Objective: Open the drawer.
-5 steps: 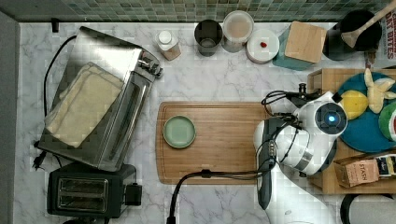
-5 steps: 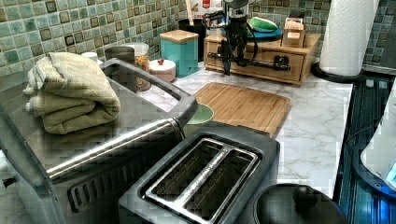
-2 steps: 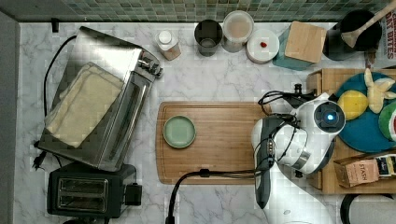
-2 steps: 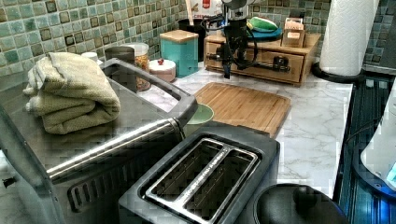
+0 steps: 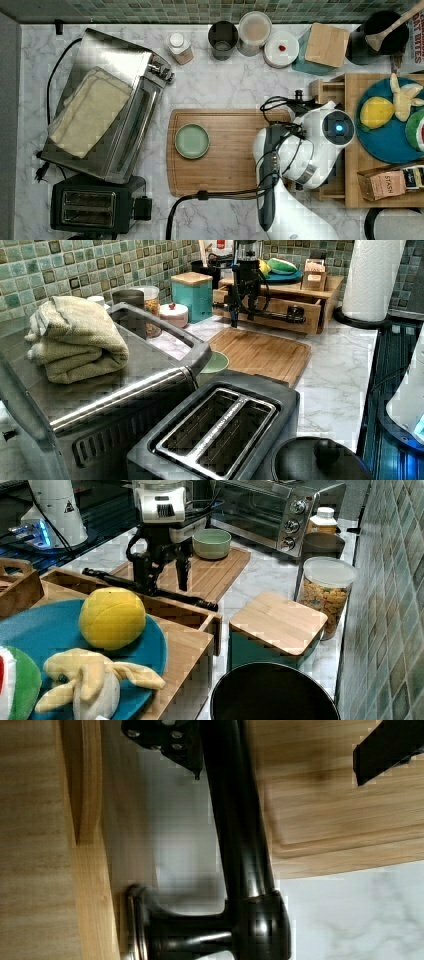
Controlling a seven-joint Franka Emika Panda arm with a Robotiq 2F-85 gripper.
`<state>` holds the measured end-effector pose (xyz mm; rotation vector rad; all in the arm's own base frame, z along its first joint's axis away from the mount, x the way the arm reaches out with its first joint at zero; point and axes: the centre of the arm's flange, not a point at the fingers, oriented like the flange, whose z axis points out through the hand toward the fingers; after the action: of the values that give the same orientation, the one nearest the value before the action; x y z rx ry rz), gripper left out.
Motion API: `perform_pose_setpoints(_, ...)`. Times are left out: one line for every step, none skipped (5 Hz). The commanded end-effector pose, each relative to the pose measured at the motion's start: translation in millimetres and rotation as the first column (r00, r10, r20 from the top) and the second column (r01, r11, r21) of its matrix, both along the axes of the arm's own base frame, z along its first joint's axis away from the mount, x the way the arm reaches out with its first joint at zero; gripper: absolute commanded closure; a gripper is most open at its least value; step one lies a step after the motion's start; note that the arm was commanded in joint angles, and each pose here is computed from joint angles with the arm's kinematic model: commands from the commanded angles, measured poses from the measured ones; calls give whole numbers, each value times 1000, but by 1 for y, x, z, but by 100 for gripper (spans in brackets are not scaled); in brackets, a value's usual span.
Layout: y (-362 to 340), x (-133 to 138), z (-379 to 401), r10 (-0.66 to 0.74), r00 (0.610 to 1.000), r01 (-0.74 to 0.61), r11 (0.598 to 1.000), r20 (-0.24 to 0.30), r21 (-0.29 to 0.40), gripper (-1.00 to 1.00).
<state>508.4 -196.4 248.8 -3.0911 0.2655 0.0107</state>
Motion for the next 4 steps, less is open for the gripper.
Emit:
perform_pose_setpoints(236,-25,-5,203,977,-196,975,-63,108,-100)
perform_pose_setpoints(244,-24,9,205,975,-193,972,-84,136,-100)
perform_pose_setpoints(244,-26,24,223,972,-209,964,-69,167,-100)
perform_pose_setpoints(244,-26,24,223,972,-209,964,-69,167,-100)
